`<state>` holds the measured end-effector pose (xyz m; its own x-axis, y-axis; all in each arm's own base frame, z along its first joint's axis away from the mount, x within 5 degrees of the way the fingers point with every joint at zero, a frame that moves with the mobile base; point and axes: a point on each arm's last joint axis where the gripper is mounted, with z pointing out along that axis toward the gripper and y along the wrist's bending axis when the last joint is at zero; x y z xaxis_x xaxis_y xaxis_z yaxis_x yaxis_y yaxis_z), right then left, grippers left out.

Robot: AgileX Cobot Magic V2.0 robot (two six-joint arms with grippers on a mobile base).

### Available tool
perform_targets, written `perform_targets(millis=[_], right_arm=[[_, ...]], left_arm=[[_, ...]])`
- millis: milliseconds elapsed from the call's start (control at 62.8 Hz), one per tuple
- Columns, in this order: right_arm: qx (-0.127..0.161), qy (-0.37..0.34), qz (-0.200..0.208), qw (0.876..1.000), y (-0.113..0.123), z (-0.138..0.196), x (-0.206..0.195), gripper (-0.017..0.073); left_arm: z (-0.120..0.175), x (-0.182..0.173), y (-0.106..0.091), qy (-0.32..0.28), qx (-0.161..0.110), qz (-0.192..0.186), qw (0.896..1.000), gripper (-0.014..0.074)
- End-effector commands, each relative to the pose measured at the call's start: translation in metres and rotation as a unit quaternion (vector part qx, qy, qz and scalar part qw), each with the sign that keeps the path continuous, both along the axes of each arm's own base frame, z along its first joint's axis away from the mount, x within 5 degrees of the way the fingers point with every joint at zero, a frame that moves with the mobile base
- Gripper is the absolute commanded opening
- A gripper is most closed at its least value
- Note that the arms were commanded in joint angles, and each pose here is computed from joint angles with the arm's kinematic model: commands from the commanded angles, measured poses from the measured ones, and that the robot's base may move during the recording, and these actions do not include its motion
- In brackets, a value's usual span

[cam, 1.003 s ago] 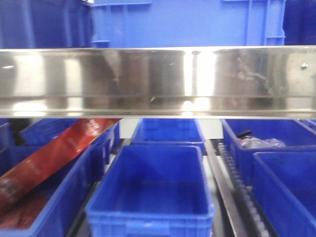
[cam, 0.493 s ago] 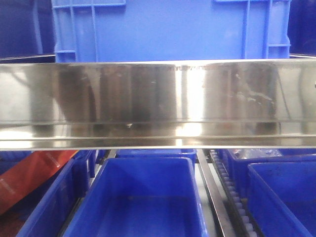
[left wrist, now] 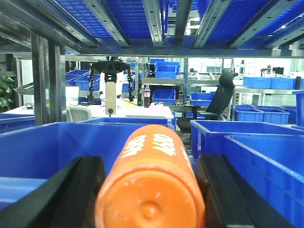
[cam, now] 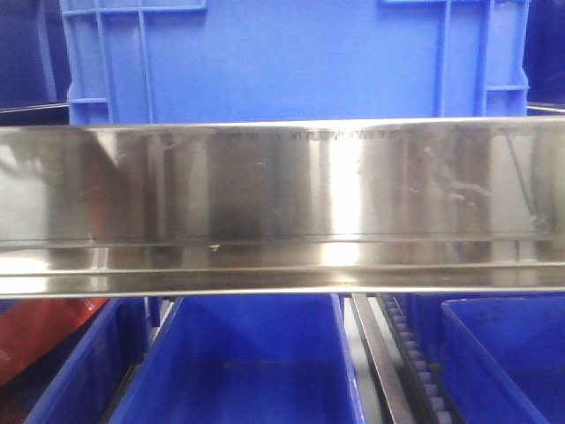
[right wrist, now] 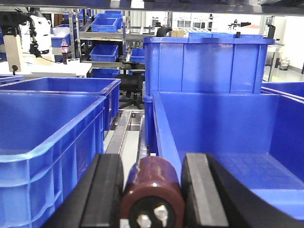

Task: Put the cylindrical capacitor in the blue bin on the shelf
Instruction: 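Move both held capacitors over the blue bins on the shelf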

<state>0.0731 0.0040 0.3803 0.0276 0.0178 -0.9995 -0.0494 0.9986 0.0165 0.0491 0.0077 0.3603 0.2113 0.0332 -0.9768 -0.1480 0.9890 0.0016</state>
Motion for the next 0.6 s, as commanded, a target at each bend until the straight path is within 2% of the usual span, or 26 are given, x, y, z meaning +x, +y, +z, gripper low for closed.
perform_targets(millis=[0, 589], right_arm=[[-0.003, -0.015, -0.004, 1.000, -0.0007, 0.0026, -0.0013, -0.0162], [-0.001, -0.015, -0.004, 1.000, -0.0006, 0.0025, -0.0013, -0.0162]], left_arm=[[0.0020, -0.0008, -0.0004, -0.011, -0.002, -0.003, 1.000, -0.0111], [0.0034, -0.0011, -0.0006, -0.019, -0.001, -0.004, 1.000, -0.0111]])
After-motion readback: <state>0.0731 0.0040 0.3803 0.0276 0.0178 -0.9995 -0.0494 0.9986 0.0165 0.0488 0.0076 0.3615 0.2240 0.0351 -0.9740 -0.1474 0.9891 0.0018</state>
